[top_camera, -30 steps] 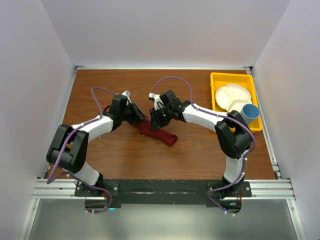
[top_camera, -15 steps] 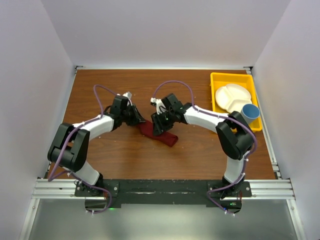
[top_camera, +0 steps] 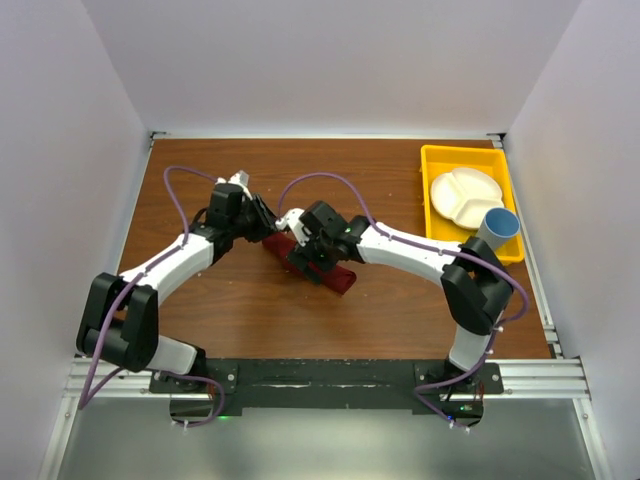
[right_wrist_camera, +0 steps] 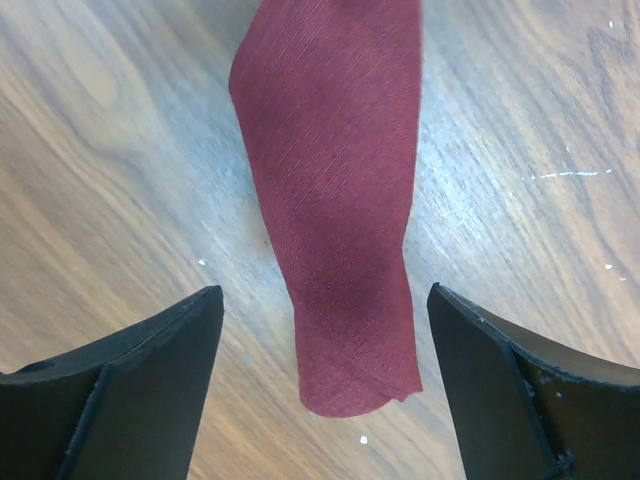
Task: Fold the napkin, place the utensils inside, and roll it up
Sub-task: Roll the napkin with the utensil
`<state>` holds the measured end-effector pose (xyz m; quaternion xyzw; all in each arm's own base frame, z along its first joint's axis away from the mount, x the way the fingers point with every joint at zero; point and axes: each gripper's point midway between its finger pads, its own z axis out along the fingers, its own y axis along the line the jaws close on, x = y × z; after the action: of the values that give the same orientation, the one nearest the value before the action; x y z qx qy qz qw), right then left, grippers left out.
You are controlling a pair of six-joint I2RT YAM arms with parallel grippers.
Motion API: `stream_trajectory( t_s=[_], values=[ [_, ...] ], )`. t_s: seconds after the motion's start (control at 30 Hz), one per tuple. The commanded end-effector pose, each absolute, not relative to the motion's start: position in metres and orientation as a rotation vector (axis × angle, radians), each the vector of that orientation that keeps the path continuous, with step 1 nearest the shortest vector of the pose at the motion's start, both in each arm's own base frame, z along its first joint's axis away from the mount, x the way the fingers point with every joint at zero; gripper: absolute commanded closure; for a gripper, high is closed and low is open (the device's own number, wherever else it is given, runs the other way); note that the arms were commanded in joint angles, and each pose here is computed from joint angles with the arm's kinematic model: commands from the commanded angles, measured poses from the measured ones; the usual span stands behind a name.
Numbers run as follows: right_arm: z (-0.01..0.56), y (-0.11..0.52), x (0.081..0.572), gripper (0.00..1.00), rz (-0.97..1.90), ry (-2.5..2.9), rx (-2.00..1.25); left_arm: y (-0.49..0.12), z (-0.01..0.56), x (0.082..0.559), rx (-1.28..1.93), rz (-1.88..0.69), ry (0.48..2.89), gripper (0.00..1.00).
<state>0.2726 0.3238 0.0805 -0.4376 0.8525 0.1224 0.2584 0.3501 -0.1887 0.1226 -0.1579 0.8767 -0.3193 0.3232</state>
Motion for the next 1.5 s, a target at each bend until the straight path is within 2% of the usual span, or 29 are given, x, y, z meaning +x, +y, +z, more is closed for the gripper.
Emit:
stream_trajectory(
  t_s=[0.0, 0.33, 0.53, 0.7, 0.73, 0.77, 0.83, 0.93, 1.1, 1.2, 1.37, 1.47],
  values=[
    [0.073, 0.314, 0.279, 0.12, 0.114, 2.240, -1.312, -0.181, 0.127, 0.350, -0.478, -0.878, 2.264, 0.65],
    [0.043, 0.301, 0.269, 0.11, 0.006, 2.256, -1.381, -0.176, 0.120, 0.344, -0.581, -1.017, 2.233, 0.65],
    [0.032, 0.294, 0.275, 0.15, -0.080, 2.252, -1.356, -0.182, 0.121, 0.347, -0.589, -1.068, 2.225, 0.65],
    [0.029, 0.301, 0.276, 0.25, -0.038, 2.261, -1.305, -0.191, 0.120, 0.344, -0.617, -1.162, 2.216, 0.65],
    [0.029, 0.302, 0.276, 0.28, -0.033, 2.262, -1.299, -0.193, 0.118, 0.345, -0.614, -1.172, 2.219, 0.65],
    [0.028, 0.303, 0.277, 0.36, -0.025, 2.266, -1.287, -0.196, 0.117, 0.345, -0.614, -1.188, 2.222, 0.65],
    [0.026, 0.308, 0.275, 0.40, 0.020, 2.280, -1.276, -0.205, 0.115, 0.345, -0.585, -1.238, 2.228, 0.65],
    [0.026, 0.312, 0.276, 0.55, 0.090, 2.310, -1.238, -0.216, 0.114, 0.347, -0.576, -1.269, 2.240, 0.65],
    [0.031, 0.312, 0.283, 0.63, 0.272, 2.393, -1.121, -0.222, 0.114, 0.354, -0.566, -1.270, 2.242, 0.65],
    [0.036, 0.315, 0.282, 0.70, 0.532, 2.463, -1.021, -0.224, 0.117, 0.358, -0.562, -1.275, 2.236, 0.65],
    [0.039, 0.313, 0.279, 0.71, 0.869, 2.526, -0.932, -0.230, 0.124, 0.363, -0.524, -1.292, 2.225, 0.65],
    [0.036, 0.312, 0.278, 0.71, 0.935, 2.547, -0.904, -0.241, 0.126, 0.364, -0.479, -1.336, 2.223, 0.65]
  ],
)
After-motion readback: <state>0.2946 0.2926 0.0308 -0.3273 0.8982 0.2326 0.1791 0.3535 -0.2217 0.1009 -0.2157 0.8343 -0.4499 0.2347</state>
